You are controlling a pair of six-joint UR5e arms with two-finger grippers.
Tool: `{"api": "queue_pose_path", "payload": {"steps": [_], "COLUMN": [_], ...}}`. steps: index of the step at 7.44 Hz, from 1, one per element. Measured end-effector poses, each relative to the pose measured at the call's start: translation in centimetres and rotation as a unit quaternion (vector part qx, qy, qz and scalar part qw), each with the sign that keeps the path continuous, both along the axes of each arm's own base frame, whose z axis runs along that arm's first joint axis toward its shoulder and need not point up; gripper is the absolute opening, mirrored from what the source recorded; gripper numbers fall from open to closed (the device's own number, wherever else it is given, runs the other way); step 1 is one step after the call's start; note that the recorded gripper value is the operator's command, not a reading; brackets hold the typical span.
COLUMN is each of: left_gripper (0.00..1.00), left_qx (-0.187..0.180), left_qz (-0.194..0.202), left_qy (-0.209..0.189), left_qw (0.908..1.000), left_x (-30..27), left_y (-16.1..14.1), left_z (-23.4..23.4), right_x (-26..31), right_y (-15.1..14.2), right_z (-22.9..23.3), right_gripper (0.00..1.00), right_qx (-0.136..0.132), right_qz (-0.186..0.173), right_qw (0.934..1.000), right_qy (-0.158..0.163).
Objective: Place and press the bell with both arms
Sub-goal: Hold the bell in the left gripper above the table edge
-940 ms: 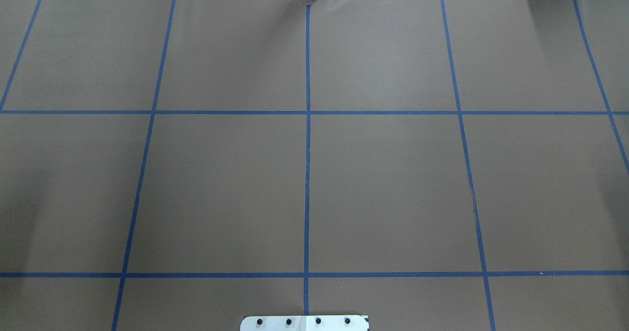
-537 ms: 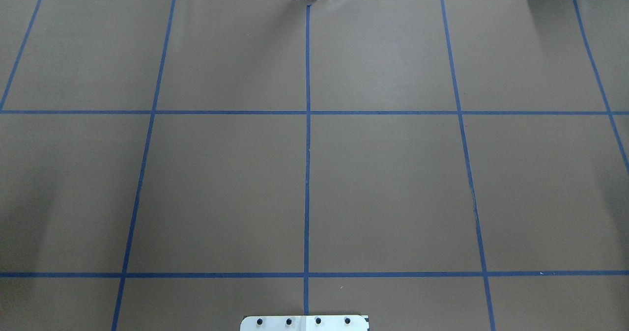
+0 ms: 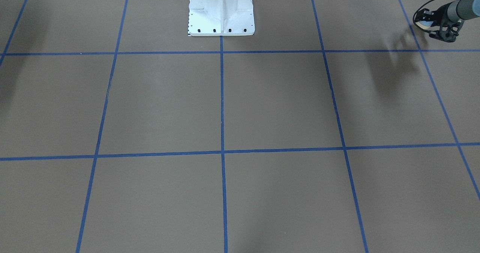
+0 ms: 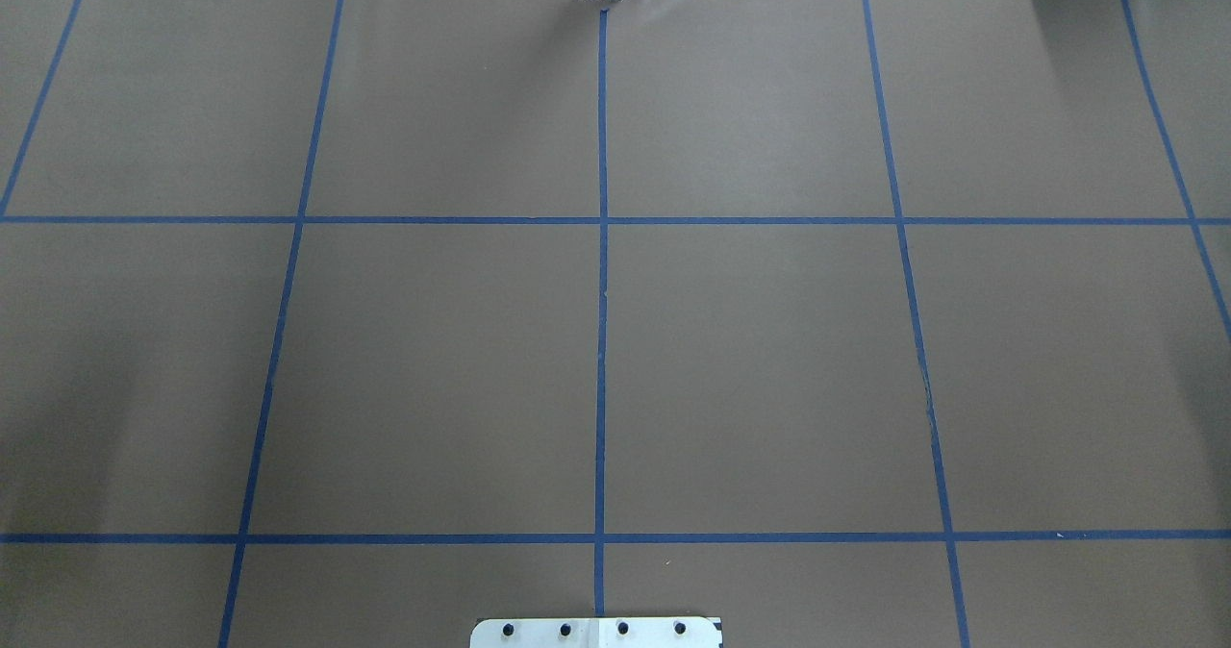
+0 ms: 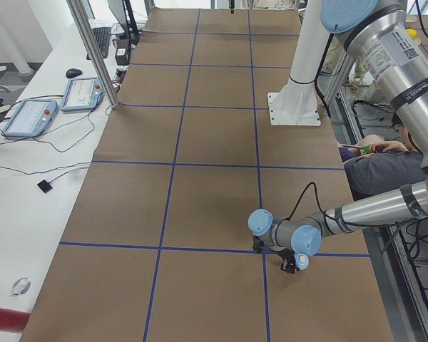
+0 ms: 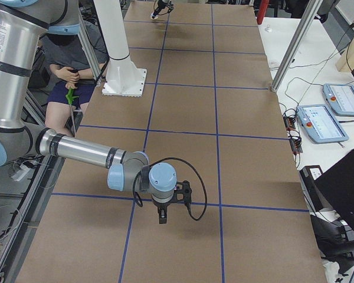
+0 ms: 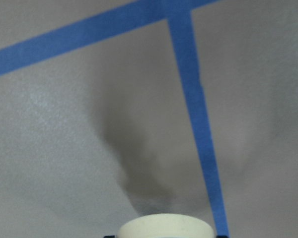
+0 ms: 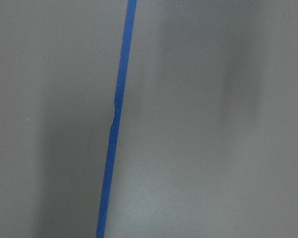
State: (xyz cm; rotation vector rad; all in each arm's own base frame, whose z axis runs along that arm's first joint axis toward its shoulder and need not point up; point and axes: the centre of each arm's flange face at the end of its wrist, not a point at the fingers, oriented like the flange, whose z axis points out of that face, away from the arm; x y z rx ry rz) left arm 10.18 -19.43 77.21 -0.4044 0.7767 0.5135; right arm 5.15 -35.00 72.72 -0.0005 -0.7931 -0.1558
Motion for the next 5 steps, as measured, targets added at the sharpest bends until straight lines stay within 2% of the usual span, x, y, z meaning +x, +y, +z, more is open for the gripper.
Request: {"api": "queue_pose_path", "payload": {"steps": [3,5], "left_gripper": [0.35,0.32], "left_qx": [0.032,0.054], "left_qz": [-0.049,-0.084], "left_qy": [0.025,0.038], "left_qw": [0.9980,0.9943], "left_x": [1.0,2.1], "left_y": [-4.9,-10.0], "left_z": [-2.2,-4.4], "right_x": [0.0,0.0], "right_y": [-0.2,-0.5], "right_z": [-0.2,-0.3], "right_gripper": [1.00,1.00], "right_qx": [0.005,0.007], "right_qz": [0.000,0.000], "right_qw": [1.0000,1.0000], "right_qy": [0.003,0.004]}}
